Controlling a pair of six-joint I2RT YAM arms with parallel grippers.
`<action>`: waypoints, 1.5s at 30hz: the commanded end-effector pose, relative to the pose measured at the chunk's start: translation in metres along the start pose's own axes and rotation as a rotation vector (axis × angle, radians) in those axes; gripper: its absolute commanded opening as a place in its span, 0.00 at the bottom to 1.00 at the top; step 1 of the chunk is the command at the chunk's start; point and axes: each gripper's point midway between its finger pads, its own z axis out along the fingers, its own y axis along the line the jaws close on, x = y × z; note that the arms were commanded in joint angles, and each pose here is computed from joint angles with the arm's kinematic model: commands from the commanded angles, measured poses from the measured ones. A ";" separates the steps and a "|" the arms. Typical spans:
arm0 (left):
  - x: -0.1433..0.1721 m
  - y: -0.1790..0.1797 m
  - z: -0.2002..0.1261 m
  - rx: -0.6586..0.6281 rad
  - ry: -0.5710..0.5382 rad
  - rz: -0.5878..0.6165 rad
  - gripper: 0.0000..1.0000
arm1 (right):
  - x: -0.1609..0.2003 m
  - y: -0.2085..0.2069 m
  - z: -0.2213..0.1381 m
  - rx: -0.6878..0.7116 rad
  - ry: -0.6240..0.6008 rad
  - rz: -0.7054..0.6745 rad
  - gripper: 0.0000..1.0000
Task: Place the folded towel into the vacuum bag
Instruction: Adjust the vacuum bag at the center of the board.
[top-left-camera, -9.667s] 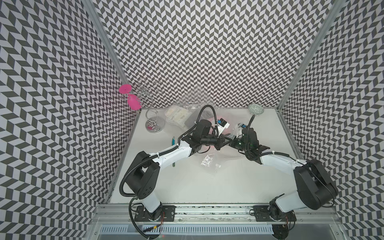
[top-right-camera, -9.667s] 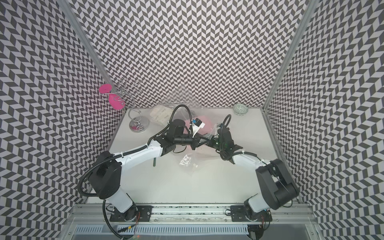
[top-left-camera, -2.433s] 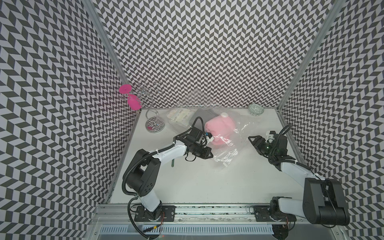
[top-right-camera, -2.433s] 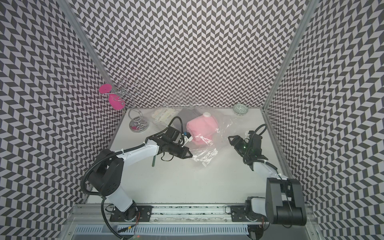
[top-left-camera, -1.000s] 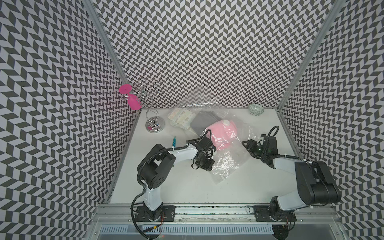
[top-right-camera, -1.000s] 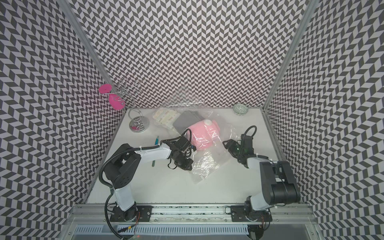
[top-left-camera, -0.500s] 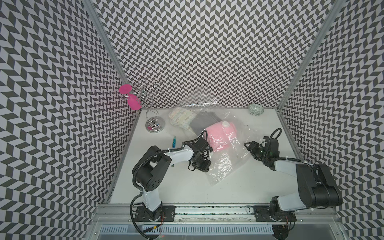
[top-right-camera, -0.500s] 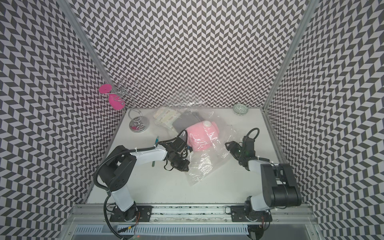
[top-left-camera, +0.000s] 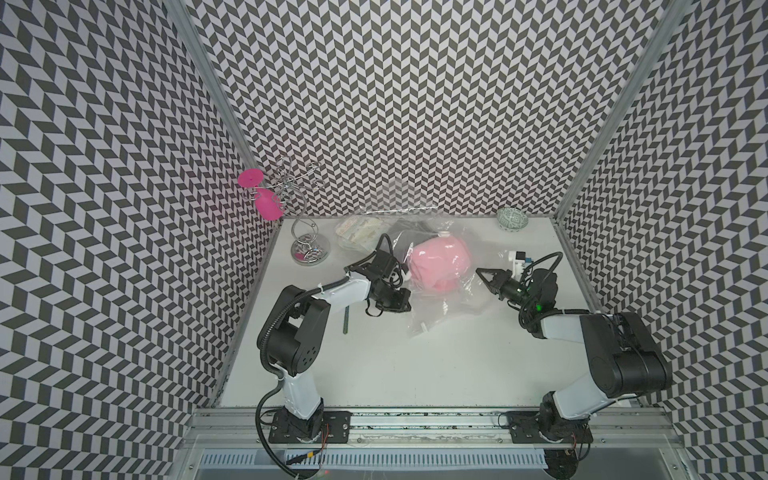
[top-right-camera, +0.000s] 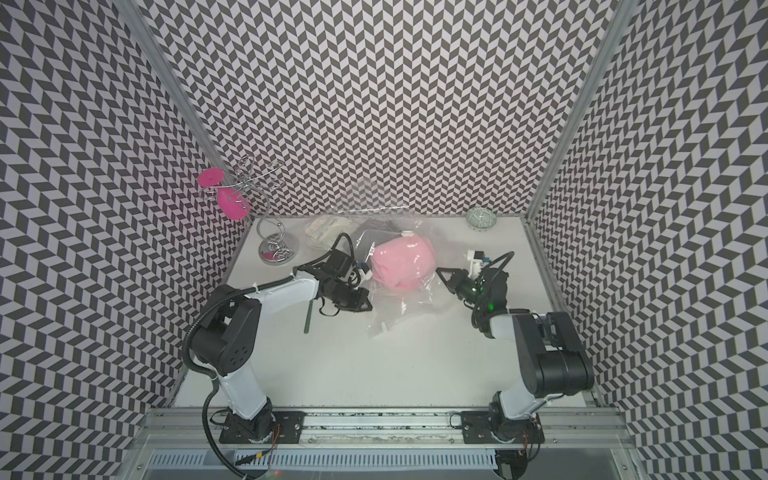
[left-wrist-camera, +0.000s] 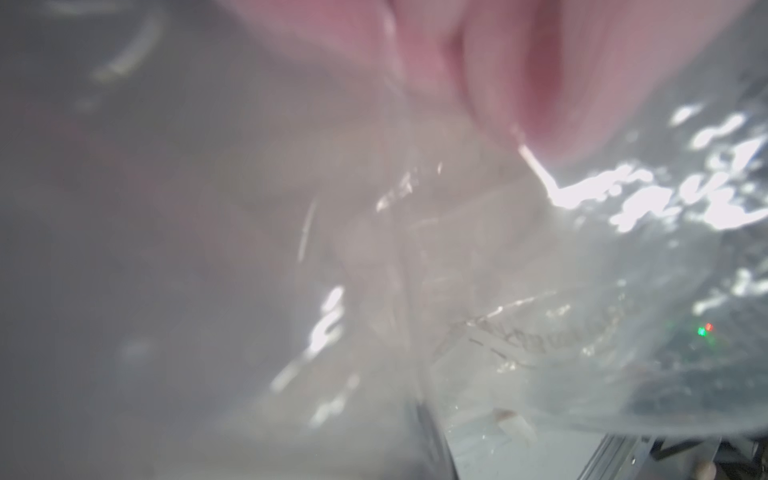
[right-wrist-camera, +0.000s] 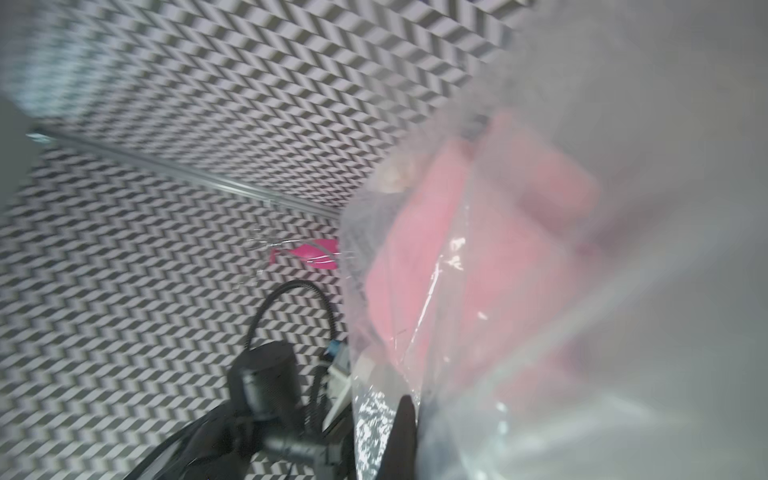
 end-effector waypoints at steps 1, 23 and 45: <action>-0.035 0.001 -0.013 -0.006 -0.126 0.009 0.00 | -0.003 0.101 -0.033 -0.344 -0.037 -0.144 0.00; 0.111 -0.012 0.031 -0.065 0.284 0.076 0.00 | 0.004 -0.144 -0.142 0.928 -0.329 -0.069 0.09; 0.110 -0.028 0.042 -0.020 0.285 0.105 0.00 | 0.165 -0.077 -0.108 0.587 0.533 -0.096 0.55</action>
